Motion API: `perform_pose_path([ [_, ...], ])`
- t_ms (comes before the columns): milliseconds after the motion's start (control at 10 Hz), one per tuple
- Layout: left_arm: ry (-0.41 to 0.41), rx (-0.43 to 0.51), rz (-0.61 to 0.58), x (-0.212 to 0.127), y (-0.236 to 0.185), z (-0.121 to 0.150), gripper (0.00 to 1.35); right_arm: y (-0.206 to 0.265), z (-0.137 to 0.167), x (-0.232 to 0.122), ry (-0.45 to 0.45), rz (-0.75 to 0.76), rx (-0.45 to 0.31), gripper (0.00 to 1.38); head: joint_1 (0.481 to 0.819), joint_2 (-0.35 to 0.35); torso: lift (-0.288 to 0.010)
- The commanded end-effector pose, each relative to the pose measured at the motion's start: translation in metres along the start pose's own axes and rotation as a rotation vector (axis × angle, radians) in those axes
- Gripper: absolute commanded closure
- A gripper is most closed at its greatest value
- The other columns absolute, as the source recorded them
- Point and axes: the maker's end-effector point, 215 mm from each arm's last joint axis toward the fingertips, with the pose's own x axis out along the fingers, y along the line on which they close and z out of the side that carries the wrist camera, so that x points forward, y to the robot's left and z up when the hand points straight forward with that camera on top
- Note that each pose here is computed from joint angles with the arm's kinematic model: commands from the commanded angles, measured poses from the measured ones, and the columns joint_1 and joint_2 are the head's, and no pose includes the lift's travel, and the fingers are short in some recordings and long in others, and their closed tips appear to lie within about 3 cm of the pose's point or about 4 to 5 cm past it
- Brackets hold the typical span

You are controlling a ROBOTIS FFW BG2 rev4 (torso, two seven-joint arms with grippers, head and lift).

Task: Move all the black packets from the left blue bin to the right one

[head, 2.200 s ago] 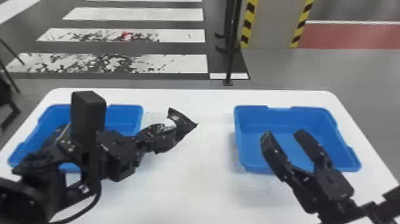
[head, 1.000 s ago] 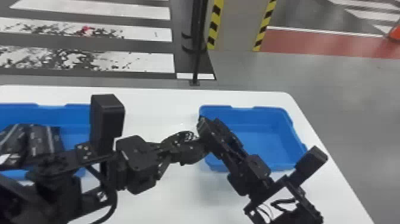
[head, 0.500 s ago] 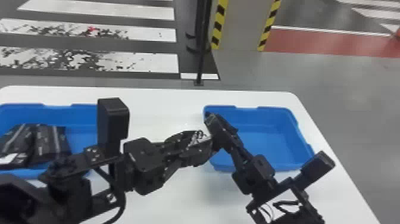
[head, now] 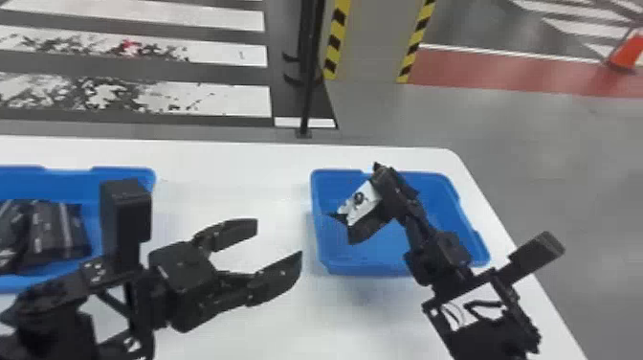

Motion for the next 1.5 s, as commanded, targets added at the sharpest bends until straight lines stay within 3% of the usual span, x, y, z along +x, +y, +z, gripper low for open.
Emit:
perform_pose_path([
  [0, -0.006, -0.005, 0.01, -0.005, 0.003, 0.001, 0.19, -0.063, 0.011, 0.004, 0.015, -0.083, -0.094, 1.28, 0.695, -0.235, -0.185],
  [300, -0.011, -0.014, 0.064, -0.02, 0.019, -0.001, 0.19, -0.153, -0.009, 0.018, 0.116, -0.183, -0.122, 1.27, 0.695, -0.3, -0.185],
  [400, -0.012, -0.014, 0.095, -0.028, 0.031, -0.001, 0.19, -0.169, -0.022, 0.016, 0.15, -0.21, -0.088, 0.98, 0.695, -0.303, -0.185],
  [500, -0.015, -0.01, 0.126, -0.035, 0.043, 0.001, 0.19, -0.182, -0.019, 0.008, 0.16, -0.248, -0.118, 0.45, 0.695, -0.301, -0.185],
  [600, -0.016, -0.015, 0.152, -0.044, 0.054, 0.0, 0.19, -0.182, -0.016, -0.004, 0.161, -0.264, -0.143, 0.08, 0.695, -0.297, -0.185],
  [700, -0.02, -0.008, 0.183, -0.053, 0.064, 0.003, 0.19, -0.168, -0.008, -0.018, 0.158, -0.267, -0.18, 0.07, 0.695, -0.294, -0.185],
  [900, -0.014, 0.037, 0.294, -0.082, 0.104, 0.012, 0.19, -0.12, 0.008, -0.049, 0.149, -0.254, -0.298, 0.19, 0.695, -0.277, -0.185],
  [1100, -0.003, 0.061, 0.408, -0.112, 0.143, 0.018, 0.19, -0.075, 0.017, -0.073, 0.139, -0.283, -0.396, 0.2, 0.695, -0.211, -0.185],
  [1400, 0.115, 0.054, 0.592, -0.158, 0.196, 0.0, 0.2, -0.045, -0.002, -0.089, 0.161, -0.255, -0.349, 0.2, 0.695, -0.099, -0.185],
])
